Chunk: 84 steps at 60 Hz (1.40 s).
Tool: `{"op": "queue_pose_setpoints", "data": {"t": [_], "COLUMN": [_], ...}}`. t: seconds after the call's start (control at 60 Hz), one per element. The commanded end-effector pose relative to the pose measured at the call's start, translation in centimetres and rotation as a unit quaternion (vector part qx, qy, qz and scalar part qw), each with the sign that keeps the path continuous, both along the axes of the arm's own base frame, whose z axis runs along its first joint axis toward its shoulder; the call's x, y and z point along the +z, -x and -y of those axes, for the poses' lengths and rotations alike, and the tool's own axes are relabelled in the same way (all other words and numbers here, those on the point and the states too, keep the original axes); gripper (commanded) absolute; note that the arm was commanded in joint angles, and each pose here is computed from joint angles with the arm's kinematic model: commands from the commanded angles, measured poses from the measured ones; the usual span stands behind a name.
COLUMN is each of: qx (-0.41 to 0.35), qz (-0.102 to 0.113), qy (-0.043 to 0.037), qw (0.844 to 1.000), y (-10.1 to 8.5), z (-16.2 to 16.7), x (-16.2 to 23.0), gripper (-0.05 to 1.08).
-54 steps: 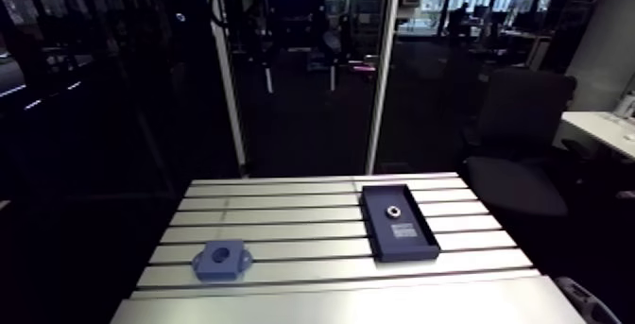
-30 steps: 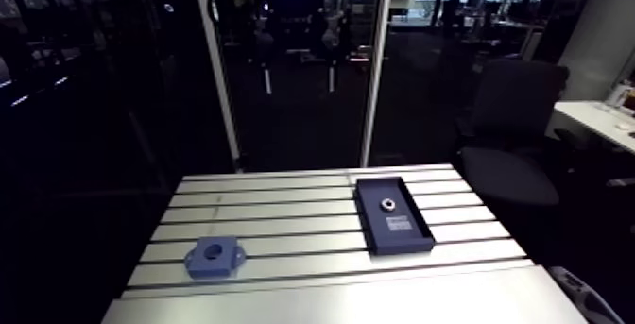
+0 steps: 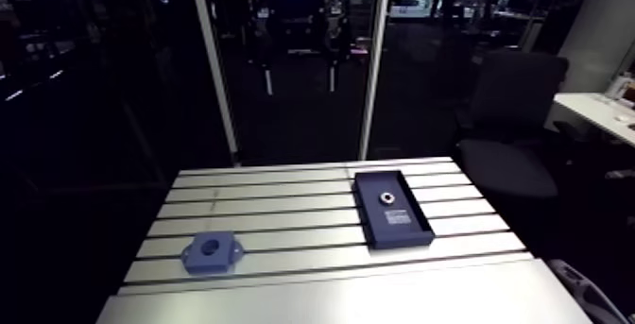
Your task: Pick up the bearing and press it into the housing until flush.
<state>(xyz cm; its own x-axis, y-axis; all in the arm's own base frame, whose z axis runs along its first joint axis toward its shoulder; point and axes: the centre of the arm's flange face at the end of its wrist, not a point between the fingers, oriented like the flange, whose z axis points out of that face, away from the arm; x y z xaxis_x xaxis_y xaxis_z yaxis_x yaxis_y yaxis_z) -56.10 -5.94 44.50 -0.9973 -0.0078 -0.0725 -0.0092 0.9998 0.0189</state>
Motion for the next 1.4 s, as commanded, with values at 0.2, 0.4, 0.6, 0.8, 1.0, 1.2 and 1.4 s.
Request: {"op": "queue_pose_setpoints", "data": {"t": [0.2, 0.4, 0.6, 0.8, 1.0, 1.2, 1.4], "qx": [0.086, 0.09, 0.061, 0.031, 0.01, 0.006, 0.002], "qz": [-0.035, -0.022, -0.03, -0.011, 0.002, -0.006, -0.005], "qy": [-0.0026, 0.0028, 0.004, 0.0082, 0.0151, 0.0073, 0.0086], "qw": [0.996, 0.996, 0.998, 0.999, 1.0, 1.0, 1.0], "y": [2.1, 2.0, 2.7, 3.3, 3.6, 3.9, 3.2], "z": [-4.8, -8.6, -11.5, -14.0, -16.2, -17.2, -18.7], "x": [-4.3, -7.2, -8.9, -11.3, -13.1, -14.1, -15.2], "gripper": [0.01, 0.01, 0.01, 0.01, 0.01, 0.01, 0.01]}}
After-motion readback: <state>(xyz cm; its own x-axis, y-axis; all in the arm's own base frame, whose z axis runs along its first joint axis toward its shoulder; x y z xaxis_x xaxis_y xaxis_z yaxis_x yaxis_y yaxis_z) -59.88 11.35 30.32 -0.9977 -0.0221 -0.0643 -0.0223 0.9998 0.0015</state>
